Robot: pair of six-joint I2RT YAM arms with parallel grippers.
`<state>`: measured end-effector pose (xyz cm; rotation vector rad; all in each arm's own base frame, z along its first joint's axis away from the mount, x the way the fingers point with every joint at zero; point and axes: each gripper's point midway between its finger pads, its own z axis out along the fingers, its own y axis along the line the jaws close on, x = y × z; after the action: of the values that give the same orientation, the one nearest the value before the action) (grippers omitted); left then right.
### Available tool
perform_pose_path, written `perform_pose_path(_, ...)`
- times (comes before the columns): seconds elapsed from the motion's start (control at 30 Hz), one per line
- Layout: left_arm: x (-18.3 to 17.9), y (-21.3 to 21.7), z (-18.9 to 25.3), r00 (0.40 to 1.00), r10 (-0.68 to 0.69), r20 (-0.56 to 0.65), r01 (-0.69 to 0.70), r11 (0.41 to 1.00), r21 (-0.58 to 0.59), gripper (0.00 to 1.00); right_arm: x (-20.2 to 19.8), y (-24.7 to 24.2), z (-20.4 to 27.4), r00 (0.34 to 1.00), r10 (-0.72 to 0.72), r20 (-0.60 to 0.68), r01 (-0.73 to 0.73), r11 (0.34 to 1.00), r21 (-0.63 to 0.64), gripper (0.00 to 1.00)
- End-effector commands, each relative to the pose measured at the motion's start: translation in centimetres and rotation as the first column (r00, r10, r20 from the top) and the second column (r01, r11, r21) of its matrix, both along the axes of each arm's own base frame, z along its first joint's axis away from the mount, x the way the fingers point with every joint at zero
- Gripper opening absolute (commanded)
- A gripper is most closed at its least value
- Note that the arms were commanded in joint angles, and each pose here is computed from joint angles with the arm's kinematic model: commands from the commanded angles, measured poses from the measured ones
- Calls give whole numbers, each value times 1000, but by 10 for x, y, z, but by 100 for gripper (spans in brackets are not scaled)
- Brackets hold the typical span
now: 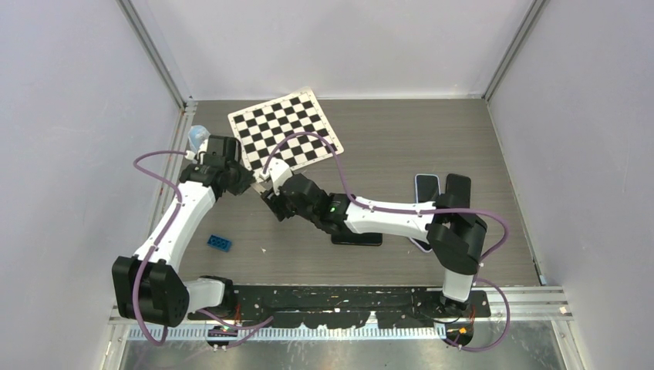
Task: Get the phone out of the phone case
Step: Adjust the phone.
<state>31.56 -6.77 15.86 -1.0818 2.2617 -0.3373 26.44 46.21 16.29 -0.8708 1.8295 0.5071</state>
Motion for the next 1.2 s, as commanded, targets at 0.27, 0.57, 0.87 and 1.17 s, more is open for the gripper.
perform_pose_path(0.27,2,-19,41,992,-49,120,62,993,-103,0,18,20,8,994,-5,112,-3,998,67,43)
perform_pose_path(0.57,10,-25,48,976,-98,194,120,988,-101,27,19,17,18,989,-7,146,-4,997,74,1)
perform_pose_path(0.87,16,-11,64,931,-177,318,178,984,26,96,29,-15,37,987,-61,146,48,995,91,1)
perform_pose_path(1.17,14,-5,90,865,-253,433,215,967,136,100,67,-64,54,989,-101,-109,128,951,281,1)
